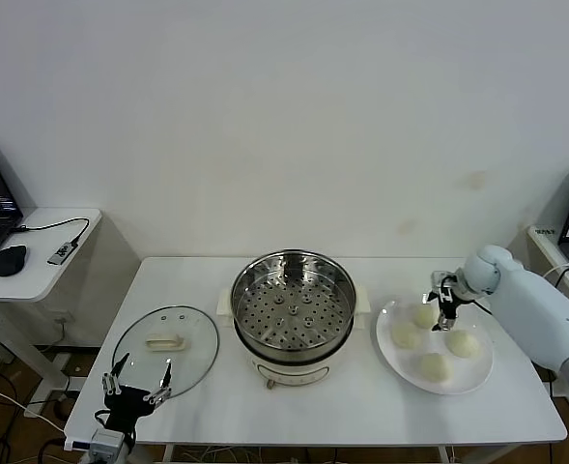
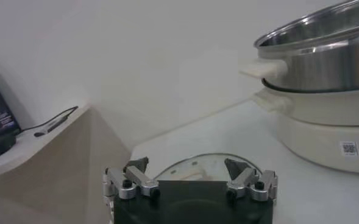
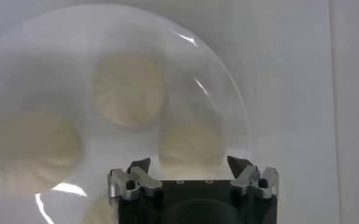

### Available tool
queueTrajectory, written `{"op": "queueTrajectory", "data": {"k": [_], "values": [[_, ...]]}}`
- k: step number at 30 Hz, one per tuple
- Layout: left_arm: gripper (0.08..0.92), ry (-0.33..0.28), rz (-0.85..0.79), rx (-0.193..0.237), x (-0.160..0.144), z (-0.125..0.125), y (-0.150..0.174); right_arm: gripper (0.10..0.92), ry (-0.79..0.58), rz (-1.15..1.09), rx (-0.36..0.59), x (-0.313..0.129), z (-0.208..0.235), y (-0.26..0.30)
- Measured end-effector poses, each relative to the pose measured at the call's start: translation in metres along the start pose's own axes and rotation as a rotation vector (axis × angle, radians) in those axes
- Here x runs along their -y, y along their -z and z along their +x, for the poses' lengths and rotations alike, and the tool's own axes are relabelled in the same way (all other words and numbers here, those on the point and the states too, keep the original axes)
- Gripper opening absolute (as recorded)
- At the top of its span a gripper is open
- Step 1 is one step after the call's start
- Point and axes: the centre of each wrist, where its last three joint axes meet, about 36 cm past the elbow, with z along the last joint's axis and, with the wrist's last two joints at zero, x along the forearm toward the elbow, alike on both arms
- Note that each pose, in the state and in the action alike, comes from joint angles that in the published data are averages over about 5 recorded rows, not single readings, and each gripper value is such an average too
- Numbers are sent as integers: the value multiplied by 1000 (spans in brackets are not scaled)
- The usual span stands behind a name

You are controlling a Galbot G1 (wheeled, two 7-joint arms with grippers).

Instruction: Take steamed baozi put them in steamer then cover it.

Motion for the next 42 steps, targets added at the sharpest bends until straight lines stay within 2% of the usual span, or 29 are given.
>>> {"op": "queueTrajectory", "data": {"k": [6, 13, 19, 32, 42], "values": [[823, 0, -1, 0, 0, 0, 0, 612, 2, 0, 2, -2, -2, 1], [823, 0, -1, 0, 1, 1, 0, 583, 8, 8, 8, -4, 1, 1], [823, 0, -3, -1, 0, 1, 0, 577, -1, 20, 21, -2, 20, 1], [823, -10, 8, 8, 3, 1, 3, 577, -74, 83, 99, 10, 123, -4], [823, -18, 25, 15, 4, 0, 6, 577, -138, 211, 235, 27, 197, 42]]}}
